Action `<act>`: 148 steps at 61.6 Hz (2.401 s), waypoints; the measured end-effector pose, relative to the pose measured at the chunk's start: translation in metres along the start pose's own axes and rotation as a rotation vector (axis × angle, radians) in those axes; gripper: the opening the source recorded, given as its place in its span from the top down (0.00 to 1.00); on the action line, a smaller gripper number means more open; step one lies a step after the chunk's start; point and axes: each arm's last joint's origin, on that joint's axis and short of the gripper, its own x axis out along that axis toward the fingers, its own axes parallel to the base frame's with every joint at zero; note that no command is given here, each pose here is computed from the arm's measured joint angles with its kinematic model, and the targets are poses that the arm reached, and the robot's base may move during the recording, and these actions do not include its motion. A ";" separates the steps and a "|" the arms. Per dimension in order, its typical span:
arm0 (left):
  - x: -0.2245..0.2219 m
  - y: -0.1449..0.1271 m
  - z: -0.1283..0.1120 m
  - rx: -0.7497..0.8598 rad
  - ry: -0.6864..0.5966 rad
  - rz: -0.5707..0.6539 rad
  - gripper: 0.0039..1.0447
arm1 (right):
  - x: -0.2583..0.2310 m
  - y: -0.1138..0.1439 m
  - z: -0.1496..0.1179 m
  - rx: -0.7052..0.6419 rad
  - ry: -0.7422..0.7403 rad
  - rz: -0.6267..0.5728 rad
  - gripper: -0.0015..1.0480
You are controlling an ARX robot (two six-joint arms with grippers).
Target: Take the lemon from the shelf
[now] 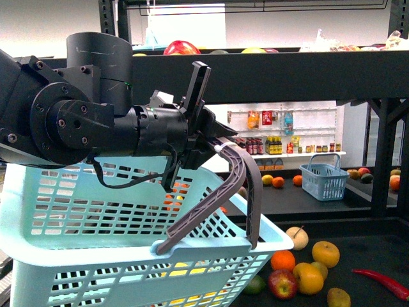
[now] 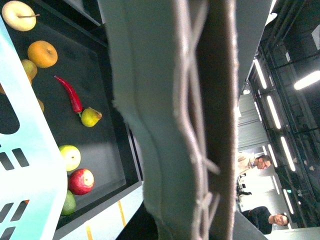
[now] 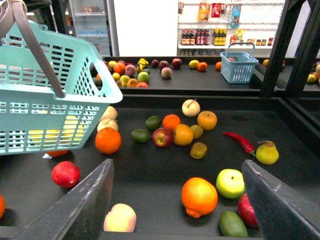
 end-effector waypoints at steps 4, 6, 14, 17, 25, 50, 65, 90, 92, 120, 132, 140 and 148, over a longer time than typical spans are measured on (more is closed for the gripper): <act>0.000 0.000 0.000 0.000 0.000 0.000 0.93 | 0.000 0.000 0.000 0.000 0.000 0.000 0.06; 0.000 0.000 0.000 0.000 -0.007 0.004 0.93 | 0.000 0.000 0.000 0.000 0.000 0.000 0.07; 0.001 0.001 0.004 -0.034 -0.206 0.105 0.93 | 0.000 0.000 0.000 0.000 0.000 0.000 0.07; -0.002 0.002 0.010 -0.042 -0.272 0.111 0.93 | 0.000 0.000 0.000 0.000 0.000 0.000 0.07; -0.016 0.006 0.027 -0.034 -0.436 0.110 0.93 | 0.000 0.000 0.000 0.000 0.000 0.000 0.07; -0.105 0.052 0.082 -0.113 -0.855 0.021 0.93 | 0.000 0.000 0.000 0.000 0.000 0.002 0.07; -0.161 0.067 0.107 -0.093 -0.960 -0.039 0.93 | 0.000 0.000 0.000 0.000 0.000 0.002 0.07; -0.234 0.100 0.125 -0.047 -1.045 -0.067 0.93 | 0.000 0.000 0.000 0.000 0.000 0.002 0.07; -0.238 0.105 0.125 -0.052 -1.048 -0.062 0.93 | 0.000 0.000 0.000 0.000 0.000 0.002 0.07; -0.292 0.160 0.131 -0.078 -1.078 -0.030 0.93 | 0.000 0.000 0.000 0.000 0.000 0.002 0.07; -0.304 0.178 0.134 -0.078 -1.071 -0.026 0.93 | 0.000 0.000 0.000 0.000 0.000 0.002 0.07; -0.307 0.188 0.132 -0.096 -1.071 -0.029 0.93 | 0.000 0.000 0.000 0.000 0.000 0.002 0.07; -0.308 0.192 0.132 -0.101 -1.072 -0.028 0.93 | 0.000 0.000 0.000 0.000 0.000 0.002 0.07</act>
